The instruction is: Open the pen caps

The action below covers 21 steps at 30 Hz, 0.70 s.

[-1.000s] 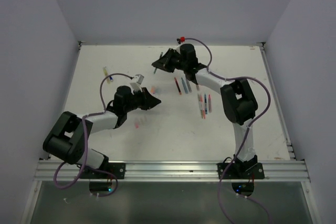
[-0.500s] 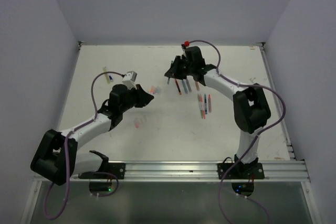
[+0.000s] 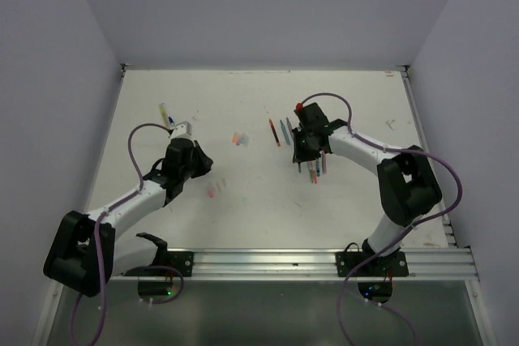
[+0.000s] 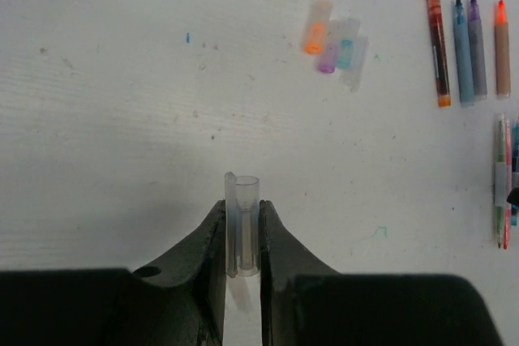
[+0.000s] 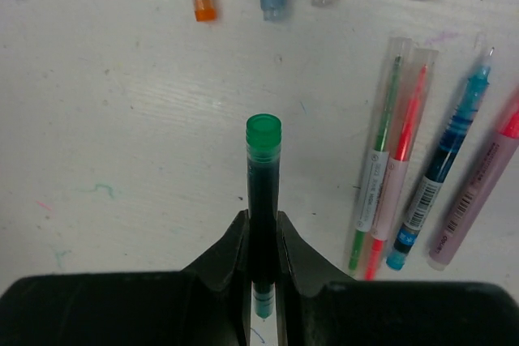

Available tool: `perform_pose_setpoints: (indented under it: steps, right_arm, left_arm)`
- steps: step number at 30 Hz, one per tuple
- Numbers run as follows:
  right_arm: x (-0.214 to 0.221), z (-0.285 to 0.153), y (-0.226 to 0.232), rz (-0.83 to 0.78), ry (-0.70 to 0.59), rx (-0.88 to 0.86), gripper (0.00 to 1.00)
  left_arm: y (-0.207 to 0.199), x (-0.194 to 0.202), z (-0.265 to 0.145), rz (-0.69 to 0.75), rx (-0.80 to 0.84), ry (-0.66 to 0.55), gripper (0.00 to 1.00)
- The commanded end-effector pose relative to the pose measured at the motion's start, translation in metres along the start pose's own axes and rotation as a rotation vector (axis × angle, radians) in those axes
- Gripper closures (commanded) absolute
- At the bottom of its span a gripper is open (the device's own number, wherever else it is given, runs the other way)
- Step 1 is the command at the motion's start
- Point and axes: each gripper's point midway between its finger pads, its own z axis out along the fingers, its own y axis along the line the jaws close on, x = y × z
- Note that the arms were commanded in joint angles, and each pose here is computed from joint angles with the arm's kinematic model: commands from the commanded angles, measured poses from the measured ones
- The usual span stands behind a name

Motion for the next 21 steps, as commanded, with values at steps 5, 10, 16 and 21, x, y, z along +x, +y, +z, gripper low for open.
perform_pose_setpoints:
  steps: [5,10,16,21]
  right_arm:
    - [0.007,0.005,-0.020,-0.062,0.001,0.092,1.00]
    - [0.011,0.019,-0.022,-0.068,0.035,0.102,1.00]
    - [0.011,0.026,-0.025,-0.070,0.039,0.118,1.00]
    - [0.012,0.033,-0.031,-0.080,0.049,0.147,0.98]
  left_arm:
    - [0.038,0.031,-0.013,-0.061,-0.129,0.043,1.00]
    - [0.042,0.034,-0.012,-0.065,-0.143,0.049,1.00]
    - [0.049,0.047,-0.016,-0.084,-0.173,0.098,1.00]
    - [0.051,0.069,-0.021,-0.122,-0.141,0.152,1.00]
